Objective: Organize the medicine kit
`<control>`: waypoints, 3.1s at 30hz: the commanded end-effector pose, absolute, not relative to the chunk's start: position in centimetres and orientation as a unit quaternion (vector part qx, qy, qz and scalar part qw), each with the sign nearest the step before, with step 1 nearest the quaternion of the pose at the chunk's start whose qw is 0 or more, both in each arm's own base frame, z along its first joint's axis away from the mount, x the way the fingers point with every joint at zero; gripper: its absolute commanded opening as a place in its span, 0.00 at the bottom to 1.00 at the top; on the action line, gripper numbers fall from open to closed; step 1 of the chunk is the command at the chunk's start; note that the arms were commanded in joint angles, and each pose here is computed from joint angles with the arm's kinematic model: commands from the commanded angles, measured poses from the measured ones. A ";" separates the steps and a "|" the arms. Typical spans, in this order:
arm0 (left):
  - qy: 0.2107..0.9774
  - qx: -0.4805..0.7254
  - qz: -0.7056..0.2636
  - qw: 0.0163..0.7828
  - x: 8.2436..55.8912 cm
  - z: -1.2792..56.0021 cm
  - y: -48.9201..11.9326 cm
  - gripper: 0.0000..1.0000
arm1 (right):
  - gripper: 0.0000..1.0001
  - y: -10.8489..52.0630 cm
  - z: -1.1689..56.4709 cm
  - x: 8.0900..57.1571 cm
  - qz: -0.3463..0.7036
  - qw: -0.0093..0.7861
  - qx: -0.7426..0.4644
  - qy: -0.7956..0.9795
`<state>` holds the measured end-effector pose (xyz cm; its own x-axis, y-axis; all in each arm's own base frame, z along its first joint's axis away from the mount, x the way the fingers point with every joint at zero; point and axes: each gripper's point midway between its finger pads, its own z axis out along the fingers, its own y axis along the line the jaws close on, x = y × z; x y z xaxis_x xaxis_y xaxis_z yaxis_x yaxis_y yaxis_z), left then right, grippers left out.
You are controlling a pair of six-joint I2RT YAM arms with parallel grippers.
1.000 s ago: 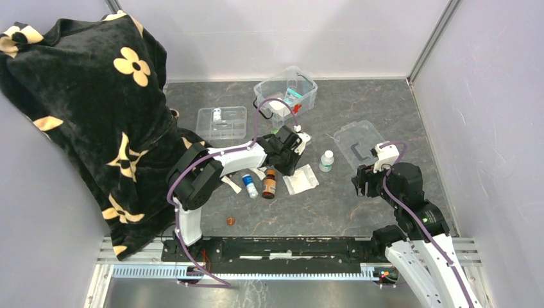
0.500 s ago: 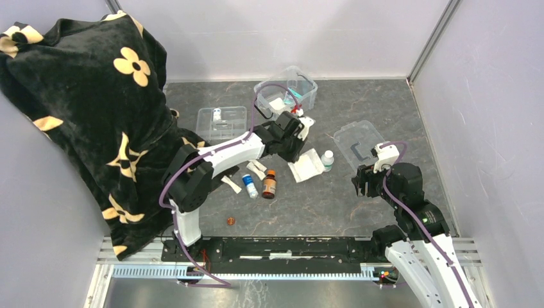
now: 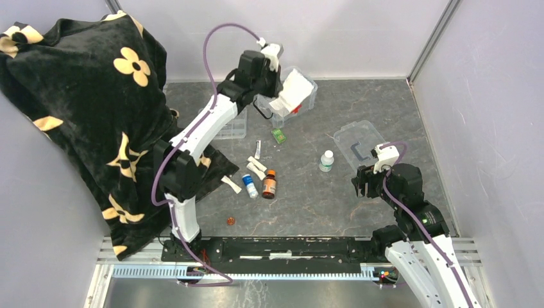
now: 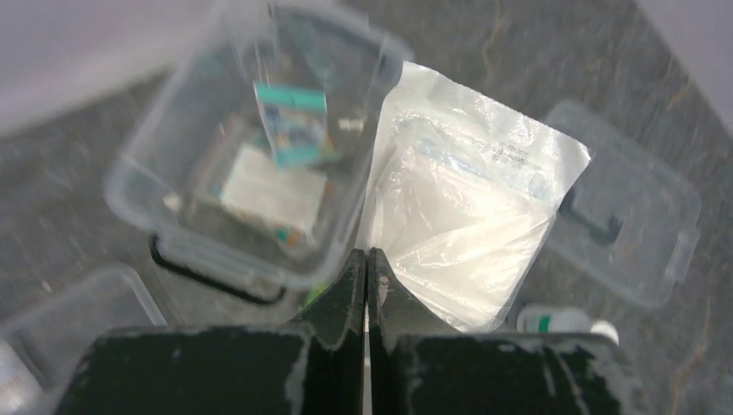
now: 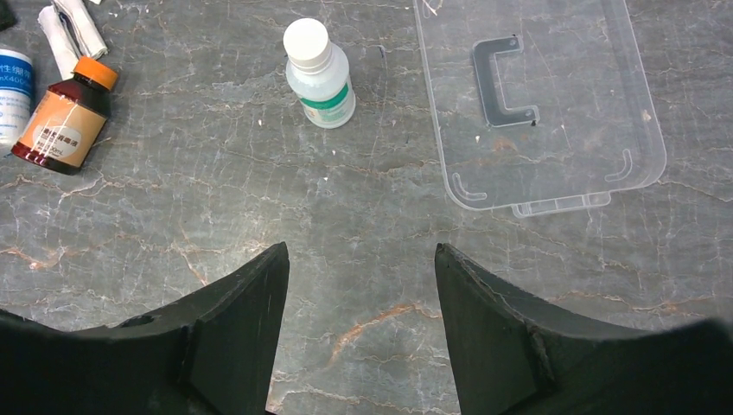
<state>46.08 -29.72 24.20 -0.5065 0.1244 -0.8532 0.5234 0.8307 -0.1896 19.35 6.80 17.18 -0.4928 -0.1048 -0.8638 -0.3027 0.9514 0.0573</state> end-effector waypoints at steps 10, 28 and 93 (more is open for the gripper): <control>0.784 0.263 -0.069 0.558 56.0 26.5 -28.9 0.02 | 0.69 6.8 16.9 19.7 0.099 0.486 -0.118 0.860; 0.813 0.223 -0.081 0.532 56.0 23.9 -28.3 0.55 | 0.69 6.6 16.7 19.8 0.093 0.485 -0.112 0.862; 0.913 -0.105 -0.172 0.356 25.0 11.8 -14.1 0.65 | 0.77 34.8 8.4 24.0 0.288 0.282 0.009 0.915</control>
<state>24.68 -13.38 11.94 -0.7234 -0.3366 -0.6028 -0.1161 0.9200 -0.3743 23.49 33.22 8.09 -0.8318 0.0942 -0.5469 -0.2232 0.8456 0.4850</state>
